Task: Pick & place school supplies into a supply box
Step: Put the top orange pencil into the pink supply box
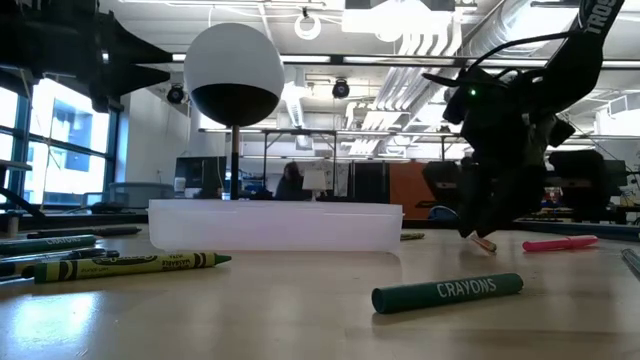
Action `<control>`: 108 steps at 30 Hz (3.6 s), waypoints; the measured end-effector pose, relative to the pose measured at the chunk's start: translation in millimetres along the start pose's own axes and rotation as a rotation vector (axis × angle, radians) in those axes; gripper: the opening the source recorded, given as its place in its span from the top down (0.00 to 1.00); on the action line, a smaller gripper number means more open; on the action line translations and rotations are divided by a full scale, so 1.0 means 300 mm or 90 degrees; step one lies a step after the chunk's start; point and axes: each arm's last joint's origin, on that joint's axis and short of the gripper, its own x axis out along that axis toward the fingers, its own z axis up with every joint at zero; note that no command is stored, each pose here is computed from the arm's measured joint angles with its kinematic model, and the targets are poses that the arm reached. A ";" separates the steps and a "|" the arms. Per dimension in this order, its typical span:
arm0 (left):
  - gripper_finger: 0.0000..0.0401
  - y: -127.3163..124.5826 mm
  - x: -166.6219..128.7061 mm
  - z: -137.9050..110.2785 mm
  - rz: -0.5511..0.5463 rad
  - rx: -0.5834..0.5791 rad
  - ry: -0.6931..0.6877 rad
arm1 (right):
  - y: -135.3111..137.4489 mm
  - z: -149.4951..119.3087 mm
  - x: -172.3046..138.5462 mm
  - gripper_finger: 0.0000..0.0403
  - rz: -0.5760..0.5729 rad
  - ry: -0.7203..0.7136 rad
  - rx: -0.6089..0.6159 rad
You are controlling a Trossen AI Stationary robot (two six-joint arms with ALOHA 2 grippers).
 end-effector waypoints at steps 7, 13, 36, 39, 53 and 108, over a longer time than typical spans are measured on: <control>0.48 0.000 0.000 0.000 0.001 0.000 0.000 | -0.005 0.042 0.010 0.84 -0.034 -0.044 -0.068; 0.48 0.001 0.000 -0.004 0.003 0.007 0.006 | -0.033 0.084 0.008 0.83 -0.148 -0.063 -0.135; 0.48 0.004 0.000 -0.015 0.006 -0.003 0.021 | 0.008 0.034 0.002 0.90 0.052 -0.100 -0.172; 0.48 0.005 0.000 -0.018 0.007 0.000 0.026 | 0.014 0.027 0.002 0.90 0.063 -0.090 -0.170; 0.48 0.006 -0.001 -0.021 0.008 0.004 0.030 | 0.019 0.018 0.004 0.93 0.059 -0.065 -0.220; 0.48 0.010 -0.001 -0.034 0.014 0.008 0.049 | 0.074 -0.126 0.064 0.93 0.021 -0.019 -0.108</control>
